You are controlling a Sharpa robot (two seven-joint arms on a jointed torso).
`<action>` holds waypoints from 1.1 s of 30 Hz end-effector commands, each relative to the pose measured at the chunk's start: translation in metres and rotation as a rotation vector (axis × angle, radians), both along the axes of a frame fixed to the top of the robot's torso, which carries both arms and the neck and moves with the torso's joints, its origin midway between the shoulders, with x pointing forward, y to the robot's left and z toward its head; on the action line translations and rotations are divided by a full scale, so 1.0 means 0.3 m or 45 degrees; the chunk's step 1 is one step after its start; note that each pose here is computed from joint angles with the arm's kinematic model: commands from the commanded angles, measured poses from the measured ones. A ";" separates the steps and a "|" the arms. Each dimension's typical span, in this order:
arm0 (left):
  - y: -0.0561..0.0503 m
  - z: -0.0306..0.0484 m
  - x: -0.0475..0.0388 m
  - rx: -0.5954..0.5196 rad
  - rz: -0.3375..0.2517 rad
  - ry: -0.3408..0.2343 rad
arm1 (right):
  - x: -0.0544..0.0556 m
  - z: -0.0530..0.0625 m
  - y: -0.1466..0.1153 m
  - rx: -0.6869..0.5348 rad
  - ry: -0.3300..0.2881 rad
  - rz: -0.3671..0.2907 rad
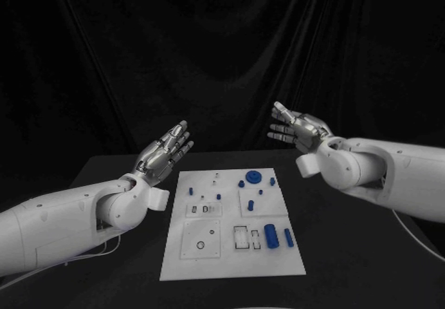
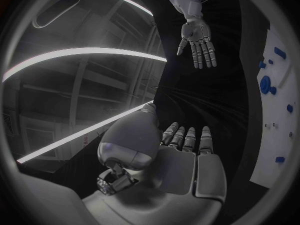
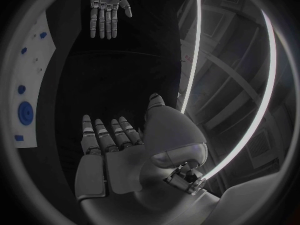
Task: Assemble the parts on the task board
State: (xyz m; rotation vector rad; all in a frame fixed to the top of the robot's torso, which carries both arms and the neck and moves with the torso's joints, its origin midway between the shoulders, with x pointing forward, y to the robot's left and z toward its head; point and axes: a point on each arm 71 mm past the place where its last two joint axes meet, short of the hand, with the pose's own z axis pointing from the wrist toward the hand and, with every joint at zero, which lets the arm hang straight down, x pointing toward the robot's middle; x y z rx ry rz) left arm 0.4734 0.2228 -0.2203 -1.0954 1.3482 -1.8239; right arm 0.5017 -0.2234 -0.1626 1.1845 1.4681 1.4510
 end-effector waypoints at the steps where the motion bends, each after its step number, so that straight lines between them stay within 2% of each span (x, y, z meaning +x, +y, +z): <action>1: 0.012 0.043 -0.012 -0.058 0.031 -0.166 | 0.004 0.036 0.027 -0.211 0.066 0.270; 4: 0.033 0.057 -0.025 -0.046 0.060 -0.176 | 0.026 0.121 0.027 -0.373 0.042 0.360; 7: 0.046 0.078 -0.031 -0.031 0.087 -0.190 | 0.041 0.176 0.029 -0.491 0.053 0.429; 9: 0.058 0.099 -0.039 -0.019 0.107 -0.199 | 0.055 0.218 0.035 -0.651 0.039 0.504; 13: 0.077 0.126 -0.051 -0.009 0.133 -0.215 | 0.079 0.268 0.054 -0.963 -0.087 0.585; 15: 0.081 0.135 -0.052 -0.008 0.142 -0.225 | 0.093 0.285 0.069 -1.125 -0.178 0.608; 16: 0.083 0.141 -0.052 -0.008 0.146 -0.232 | 0.104 0.293 0.082 -1.245 -0.251 0.620; 20: 0.086 0.150 -0.051 -0.009 0.151 -0.244 | 0.125 0.296 0.125 -1.559 -0.448 0.647; 23: 0.085 0.153 -0.047 -0.011 0.145 -0.245 | 0.135 0.278 0.170 -1.810 -0.641 0.648; 26: 0.084 0.153 -0.045 -0.012 0.140 -0.242 | 0.136 0.263 0.198 -1.935 -0.760 0.638; 30: 0.081 0.152 -0.042 -0.015 0.126 -0.233 | 0.127 0.220 0.249 -2.153 -0.999 0.626; 33: 0.080 0.151 -0.041 -0.018 0.114 -0.226 | 0.120 0.188 0.277 -2.235 -1.108 0.633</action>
